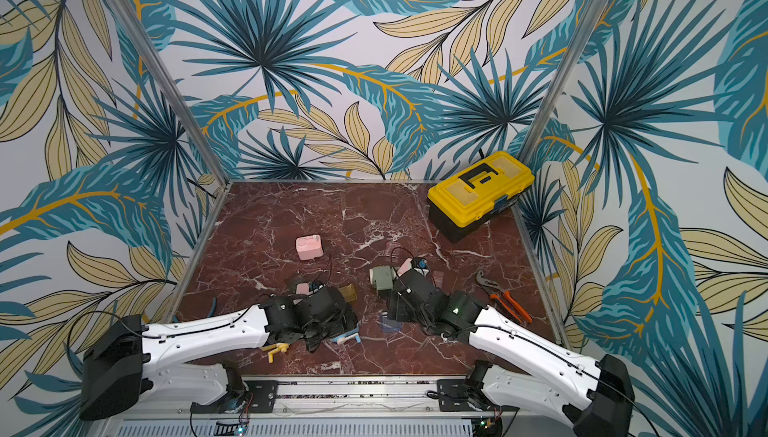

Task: Put the tray back into the pencil sharpener
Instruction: Pick up the pencil sharpener from the center of the board.

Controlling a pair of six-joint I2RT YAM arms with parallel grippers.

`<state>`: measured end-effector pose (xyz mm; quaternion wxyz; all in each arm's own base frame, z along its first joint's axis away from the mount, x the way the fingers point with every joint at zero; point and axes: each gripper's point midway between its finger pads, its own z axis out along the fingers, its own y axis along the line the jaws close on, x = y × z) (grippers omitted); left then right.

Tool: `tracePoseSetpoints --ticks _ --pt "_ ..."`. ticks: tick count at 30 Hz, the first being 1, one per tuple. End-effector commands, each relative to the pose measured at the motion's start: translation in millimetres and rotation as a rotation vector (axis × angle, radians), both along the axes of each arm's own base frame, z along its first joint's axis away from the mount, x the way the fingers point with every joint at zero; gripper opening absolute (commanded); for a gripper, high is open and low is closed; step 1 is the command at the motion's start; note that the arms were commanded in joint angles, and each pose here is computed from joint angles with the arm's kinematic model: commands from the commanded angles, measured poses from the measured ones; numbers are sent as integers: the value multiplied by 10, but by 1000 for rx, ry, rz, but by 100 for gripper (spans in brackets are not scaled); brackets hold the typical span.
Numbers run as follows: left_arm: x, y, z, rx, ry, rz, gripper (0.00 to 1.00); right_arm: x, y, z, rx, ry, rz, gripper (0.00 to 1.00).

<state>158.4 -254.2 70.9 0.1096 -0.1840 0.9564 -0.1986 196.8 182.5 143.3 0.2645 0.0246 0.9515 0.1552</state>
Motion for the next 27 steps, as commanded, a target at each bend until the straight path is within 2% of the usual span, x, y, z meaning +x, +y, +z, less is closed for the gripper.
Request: tracePoseSetpoints --ticks 1,6,18,27 --pt "64 93 -45 71 -1 89 99 -29 -119 -96 -72 20 -2 83" --pt "92 70 -79 132 31 116 100 18 -66 -128 -50 31 18 85" --pt "159 26 -255 232 63 84 100 23 -97 -118 -49 34 38 85" --pt "182 28 -428 289 97 15 99 25 -104 -153 -39 37 23 85"
